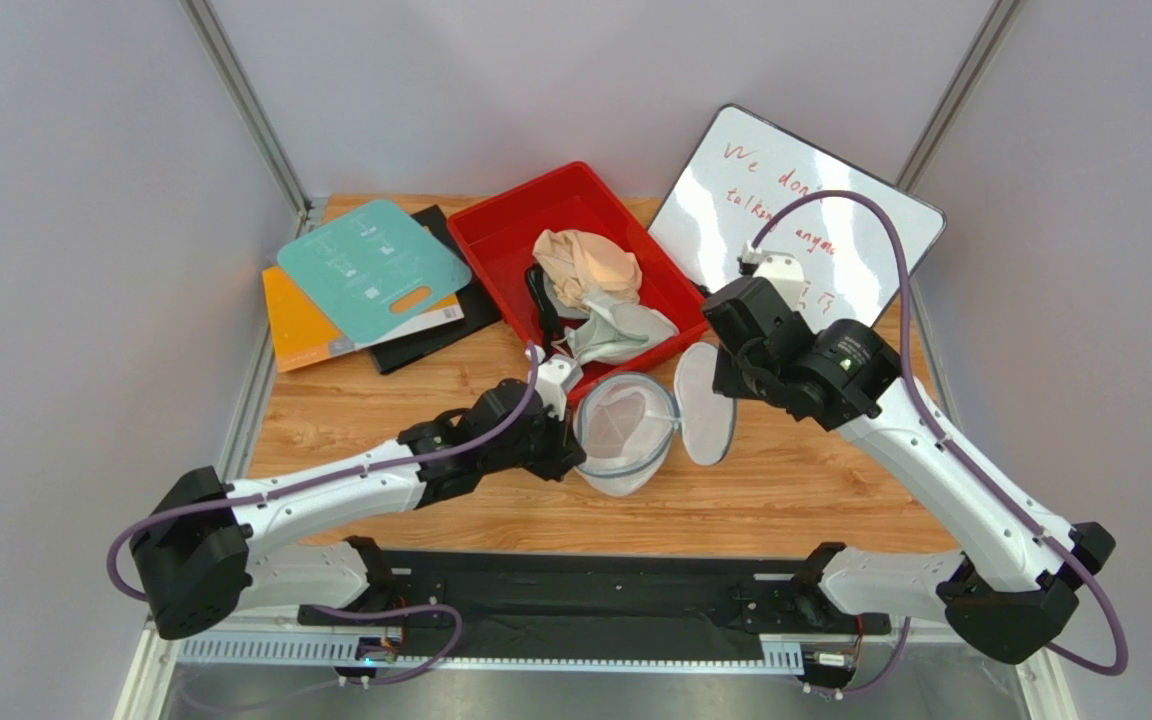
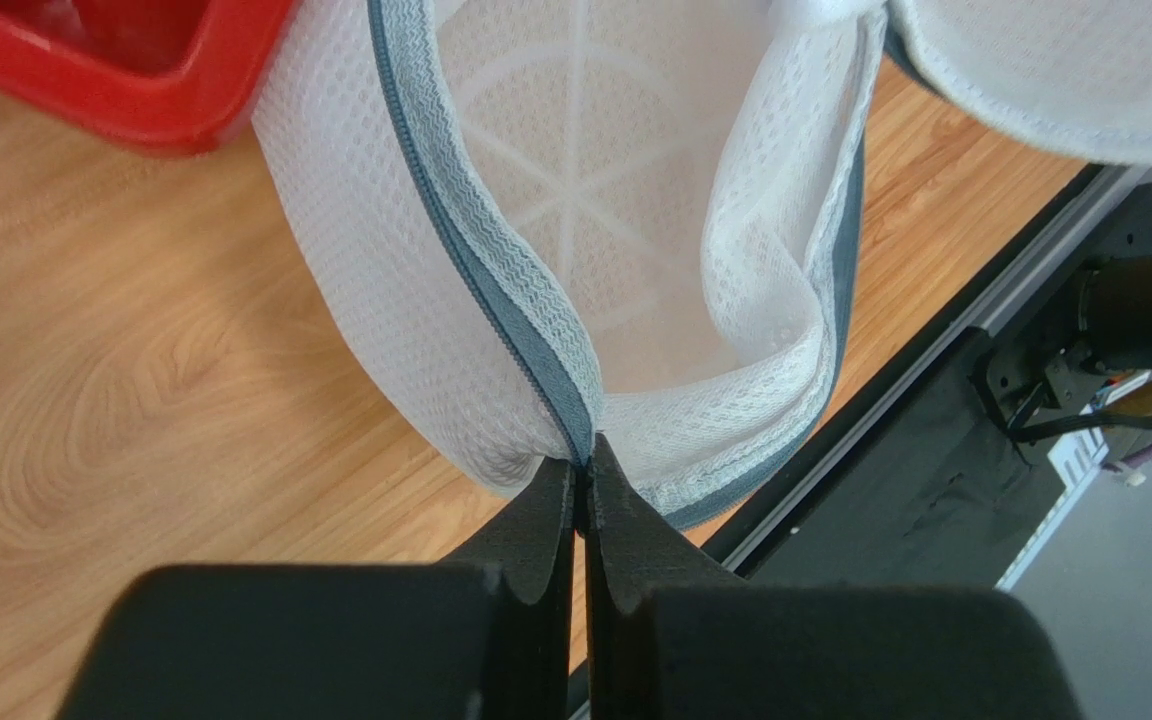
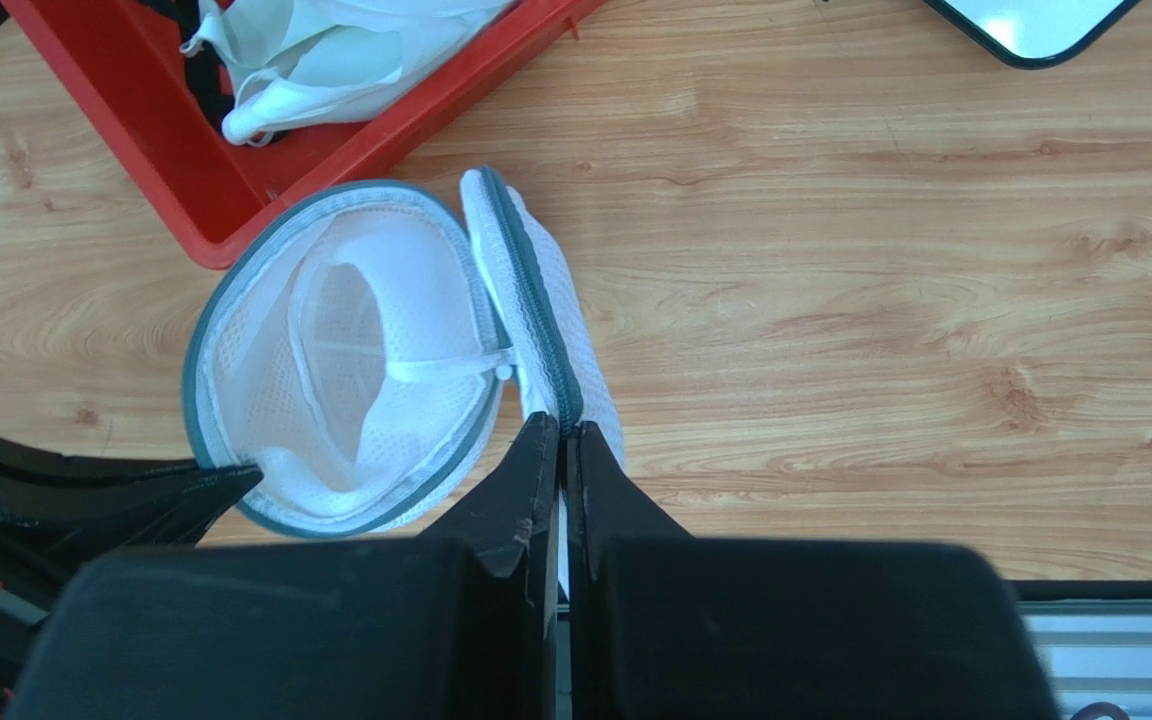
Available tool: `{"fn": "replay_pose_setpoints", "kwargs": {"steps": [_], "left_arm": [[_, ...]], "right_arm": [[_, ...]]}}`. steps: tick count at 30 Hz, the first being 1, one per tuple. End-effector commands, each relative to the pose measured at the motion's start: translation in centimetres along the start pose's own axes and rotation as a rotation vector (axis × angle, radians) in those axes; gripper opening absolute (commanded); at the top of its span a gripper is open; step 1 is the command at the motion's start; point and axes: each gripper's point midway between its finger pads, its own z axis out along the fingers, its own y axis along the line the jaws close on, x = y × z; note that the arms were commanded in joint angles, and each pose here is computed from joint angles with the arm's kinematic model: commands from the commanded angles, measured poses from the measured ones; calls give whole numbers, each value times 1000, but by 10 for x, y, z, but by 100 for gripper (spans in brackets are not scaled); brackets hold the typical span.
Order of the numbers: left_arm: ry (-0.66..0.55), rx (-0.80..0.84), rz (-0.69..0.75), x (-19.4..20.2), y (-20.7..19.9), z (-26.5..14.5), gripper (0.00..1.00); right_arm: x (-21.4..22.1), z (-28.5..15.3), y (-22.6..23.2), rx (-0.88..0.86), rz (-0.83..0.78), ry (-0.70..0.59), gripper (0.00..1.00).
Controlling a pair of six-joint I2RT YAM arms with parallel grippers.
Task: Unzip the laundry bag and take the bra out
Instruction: Close the laundry bag at the center of the board.
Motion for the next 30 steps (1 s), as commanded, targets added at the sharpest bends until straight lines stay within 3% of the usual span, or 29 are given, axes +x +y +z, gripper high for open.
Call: {"fn": "replay_pose_setpoints", "kwargs": {"steps": [1,3,4,5,7,8,13,22,30], "left_arm": [[-19,-1,33,-21,-9,-1,0],[-30,1,33,-27,-12,-5,5],[-40,5,28,-30,-14,-8,17],[-66,15,27,-37,-17,-14,40],[-96,11,23,-44,-19,-21,55],[-123,13,26,-51,-21,-29,82],[-209,69,30,-75,-36,-41,84],[-219,343,-50,-107,-101,10,84],[-136,401,-121,-86,-108,59,80]], "right_arm": [[-8,-10,3,-4,-39,-28,0],[-6,-10,4,-8,-52,-22,0],[-5,-9,4,-5,-57,-20,0],[-3,-8,4,-5,-63,-13,0],[0,-7,4,-7,-67,-5,0],[1,-7,7,-23,-64,-2,0],[6,-9,20,-100,-65,7,0],[11,-16,37,-191,-62,14,0],[12,-18,39,-211,-46,8,0]]}}
